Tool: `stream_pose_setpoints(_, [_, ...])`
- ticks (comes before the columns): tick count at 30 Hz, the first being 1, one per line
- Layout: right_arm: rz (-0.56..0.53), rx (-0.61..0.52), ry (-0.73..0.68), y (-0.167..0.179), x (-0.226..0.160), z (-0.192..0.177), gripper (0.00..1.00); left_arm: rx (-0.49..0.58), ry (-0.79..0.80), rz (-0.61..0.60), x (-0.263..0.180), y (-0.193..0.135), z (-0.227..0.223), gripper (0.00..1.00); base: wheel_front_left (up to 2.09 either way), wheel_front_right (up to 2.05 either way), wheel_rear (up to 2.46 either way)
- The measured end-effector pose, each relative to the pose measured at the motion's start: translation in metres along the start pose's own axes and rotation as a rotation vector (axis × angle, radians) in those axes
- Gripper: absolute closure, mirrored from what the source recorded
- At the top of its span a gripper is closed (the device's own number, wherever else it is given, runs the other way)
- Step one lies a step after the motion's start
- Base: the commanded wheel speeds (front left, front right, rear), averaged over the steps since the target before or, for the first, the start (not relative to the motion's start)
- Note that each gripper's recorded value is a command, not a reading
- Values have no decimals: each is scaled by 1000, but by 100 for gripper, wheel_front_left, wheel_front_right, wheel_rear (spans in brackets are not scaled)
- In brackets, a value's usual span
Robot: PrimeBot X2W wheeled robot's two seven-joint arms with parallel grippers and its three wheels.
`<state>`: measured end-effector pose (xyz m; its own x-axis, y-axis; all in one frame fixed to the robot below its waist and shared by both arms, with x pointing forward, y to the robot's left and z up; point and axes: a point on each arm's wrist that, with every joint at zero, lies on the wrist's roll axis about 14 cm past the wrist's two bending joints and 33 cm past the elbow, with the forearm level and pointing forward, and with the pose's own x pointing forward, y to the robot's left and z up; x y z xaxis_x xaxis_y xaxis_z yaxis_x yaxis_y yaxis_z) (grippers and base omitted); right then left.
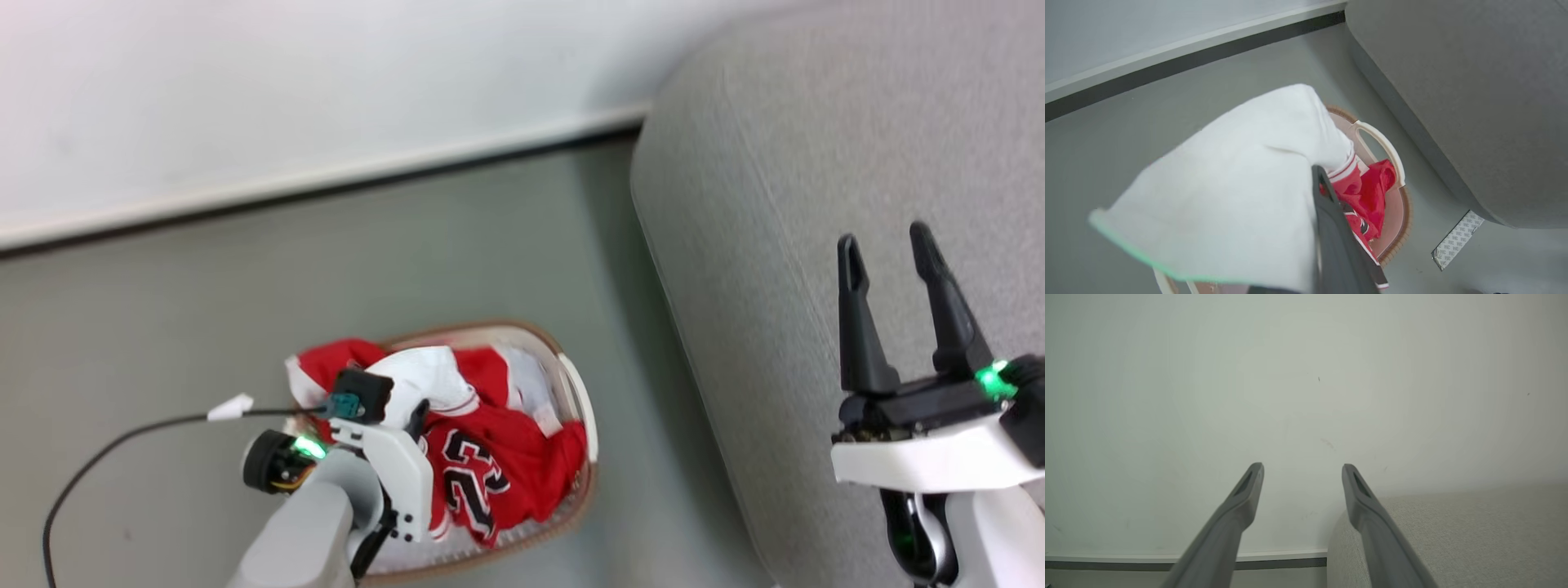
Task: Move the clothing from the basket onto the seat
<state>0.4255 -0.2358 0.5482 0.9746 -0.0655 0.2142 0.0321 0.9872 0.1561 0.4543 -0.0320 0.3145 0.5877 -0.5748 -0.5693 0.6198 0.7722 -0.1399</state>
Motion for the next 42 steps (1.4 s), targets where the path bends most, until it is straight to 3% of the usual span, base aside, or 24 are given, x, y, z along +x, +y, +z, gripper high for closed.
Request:
stream_pose_setpoints(16, [124,27,-73,35,-31,39,0,-24,-456,29,-92,-18,122,100,0,0,0])
stream_pose_setpoints(28, [182,69,-84,57,-49,46,0,63,-764,30,-180,-31,224,100,0,0,0])
stream_pose_setpoints(36, [195,93,-79,65,-60,45,0,86,-915,15,-228,-46,273,100,0,0,0])
stream_pose_setpoints(42, [198,96,-86,65,-61,47,0,93,-952,15,-240,-50,286,100,0,0,0])
